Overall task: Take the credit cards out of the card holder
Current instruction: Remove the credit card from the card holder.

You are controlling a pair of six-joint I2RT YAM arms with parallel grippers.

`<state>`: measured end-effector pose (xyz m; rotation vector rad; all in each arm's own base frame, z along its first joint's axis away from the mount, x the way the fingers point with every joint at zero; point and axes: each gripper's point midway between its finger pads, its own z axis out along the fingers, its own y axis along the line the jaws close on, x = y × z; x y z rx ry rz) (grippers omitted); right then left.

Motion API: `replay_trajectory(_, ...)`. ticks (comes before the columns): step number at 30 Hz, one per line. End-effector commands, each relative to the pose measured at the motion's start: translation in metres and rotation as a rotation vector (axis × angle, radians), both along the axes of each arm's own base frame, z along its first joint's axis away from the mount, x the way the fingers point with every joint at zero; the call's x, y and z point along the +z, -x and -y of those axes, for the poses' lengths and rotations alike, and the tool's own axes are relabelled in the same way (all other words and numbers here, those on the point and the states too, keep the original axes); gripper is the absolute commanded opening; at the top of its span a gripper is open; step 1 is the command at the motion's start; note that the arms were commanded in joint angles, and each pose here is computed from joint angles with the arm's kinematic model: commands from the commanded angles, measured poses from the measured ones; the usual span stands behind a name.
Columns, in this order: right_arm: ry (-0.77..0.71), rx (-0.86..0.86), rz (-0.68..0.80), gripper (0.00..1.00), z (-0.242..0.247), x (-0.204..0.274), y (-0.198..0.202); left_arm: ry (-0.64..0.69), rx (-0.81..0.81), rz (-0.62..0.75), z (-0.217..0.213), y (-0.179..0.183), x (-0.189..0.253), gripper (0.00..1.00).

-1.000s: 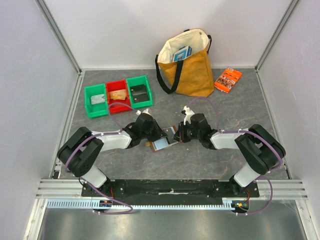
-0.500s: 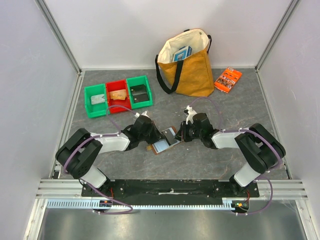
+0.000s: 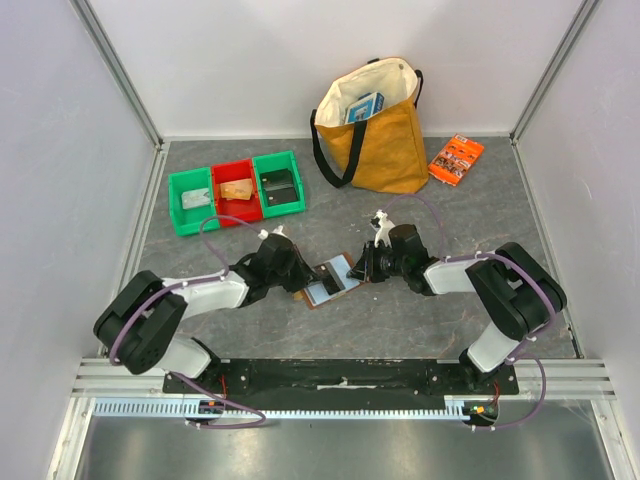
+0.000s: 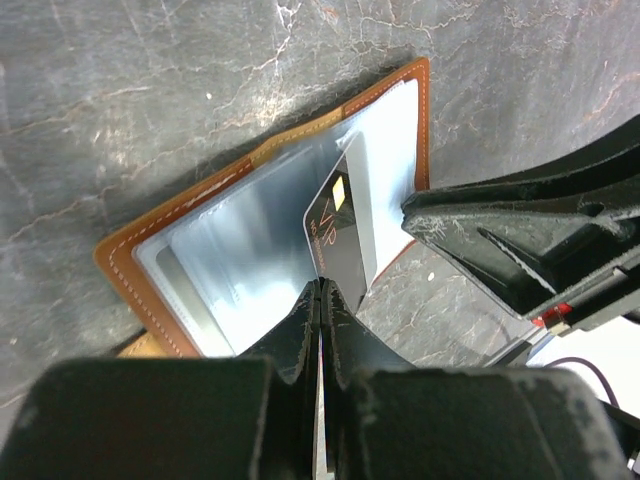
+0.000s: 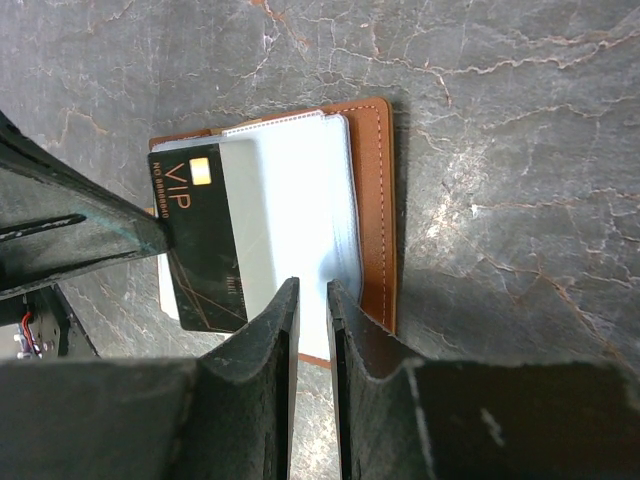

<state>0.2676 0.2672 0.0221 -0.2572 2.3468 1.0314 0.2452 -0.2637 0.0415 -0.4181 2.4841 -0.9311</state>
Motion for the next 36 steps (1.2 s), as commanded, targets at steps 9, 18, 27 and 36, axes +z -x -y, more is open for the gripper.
replay_trajectory(9, 0.032, 0.016, -0.066, 0.24, 0.005, -0.02, 0.012, 0.019, 0.02, 0.028, -0.01, 0.007, 0.011, 0.02)
replay_trajectory(18, 0.023, 0.028, -0.066, 0.25, 0.004, -0.019, 0.013, 0.052, -0.015, 0.055, 0.003, -0.001, 0.018, 0.21)
replay_trajectory(27, 0.018, 0.033, -0.067, 0.25, 0.002, -0.019, 0.014, 0.068, -0.028, 0.064, 0.008, -0.003, 0.019, 0.29)
replay_trajectory(36, 0.011, 0.037, -0.067, 0.25, 0.002, -0.018, 0.015, 0.085, -0.008, 0.08, 0.012, -0.011, 0.021, 0.21)
